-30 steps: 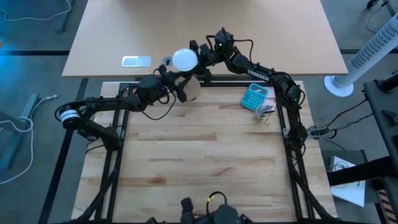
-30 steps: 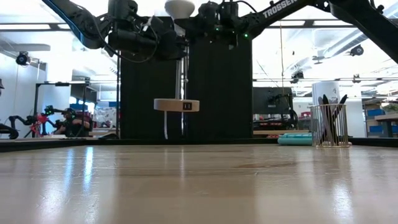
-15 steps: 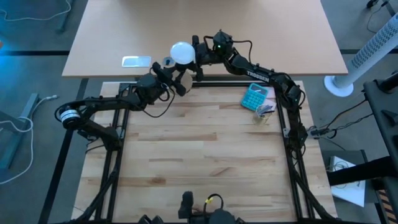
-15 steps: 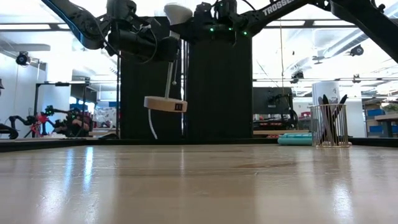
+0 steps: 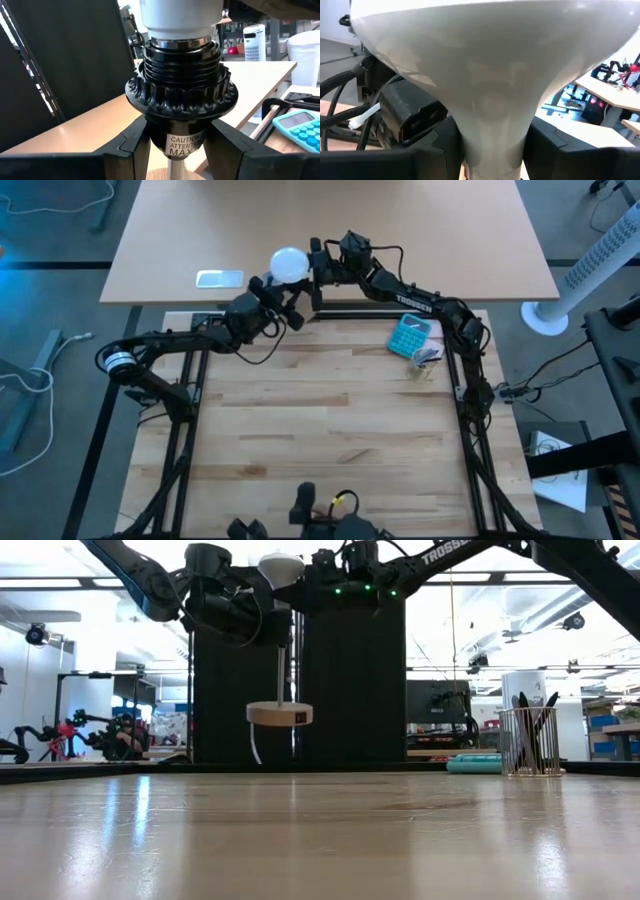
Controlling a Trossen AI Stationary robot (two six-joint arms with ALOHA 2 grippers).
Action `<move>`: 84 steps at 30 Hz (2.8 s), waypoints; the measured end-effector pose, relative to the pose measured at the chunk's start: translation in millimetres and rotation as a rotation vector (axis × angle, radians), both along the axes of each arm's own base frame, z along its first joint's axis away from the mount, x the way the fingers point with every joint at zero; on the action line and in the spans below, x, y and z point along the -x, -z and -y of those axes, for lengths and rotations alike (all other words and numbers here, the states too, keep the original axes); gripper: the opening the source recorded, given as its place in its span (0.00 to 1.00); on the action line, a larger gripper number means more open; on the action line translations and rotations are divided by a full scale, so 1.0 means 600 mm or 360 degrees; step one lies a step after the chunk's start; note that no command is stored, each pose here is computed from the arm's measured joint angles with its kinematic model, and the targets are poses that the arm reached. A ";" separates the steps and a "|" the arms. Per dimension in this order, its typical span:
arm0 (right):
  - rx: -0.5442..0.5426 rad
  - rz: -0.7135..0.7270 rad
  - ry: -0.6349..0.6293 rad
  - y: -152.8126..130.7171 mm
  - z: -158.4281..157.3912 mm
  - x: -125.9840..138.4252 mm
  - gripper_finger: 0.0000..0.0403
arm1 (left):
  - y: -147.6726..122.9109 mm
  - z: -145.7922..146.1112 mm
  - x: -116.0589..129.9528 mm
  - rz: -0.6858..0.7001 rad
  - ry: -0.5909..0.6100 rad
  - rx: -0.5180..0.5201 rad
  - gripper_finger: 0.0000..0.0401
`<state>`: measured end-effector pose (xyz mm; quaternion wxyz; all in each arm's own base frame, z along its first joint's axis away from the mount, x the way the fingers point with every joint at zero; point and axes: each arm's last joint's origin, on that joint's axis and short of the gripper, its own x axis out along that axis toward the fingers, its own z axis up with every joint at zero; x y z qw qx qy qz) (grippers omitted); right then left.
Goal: Screw lightbulb
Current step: Insert the light bulb into the table lamp
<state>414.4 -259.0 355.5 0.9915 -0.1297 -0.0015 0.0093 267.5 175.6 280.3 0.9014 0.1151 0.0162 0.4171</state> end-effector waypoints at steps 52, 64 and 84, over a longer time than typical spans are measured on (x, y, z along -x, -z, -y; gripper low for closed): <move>-0.0141 -0.0128 -0.0009 0.017 0.015 0.012 0.83 | 0.018 -0.019 0.004 0.0078 0.0019 0.0095 0.35; -0.0163 -0.0113 -0.0373 0.001 0.015 0.032 0.84 | 0.019 -0.010 -0.004 0.0143 0.0271 0.0180 0.35; -0.0398 -0.0244 -0.0295 0.005 0.015 0.041 0.84 | 0.049 0.037 -0.024 0.0397 0.0519 0.0712 0.35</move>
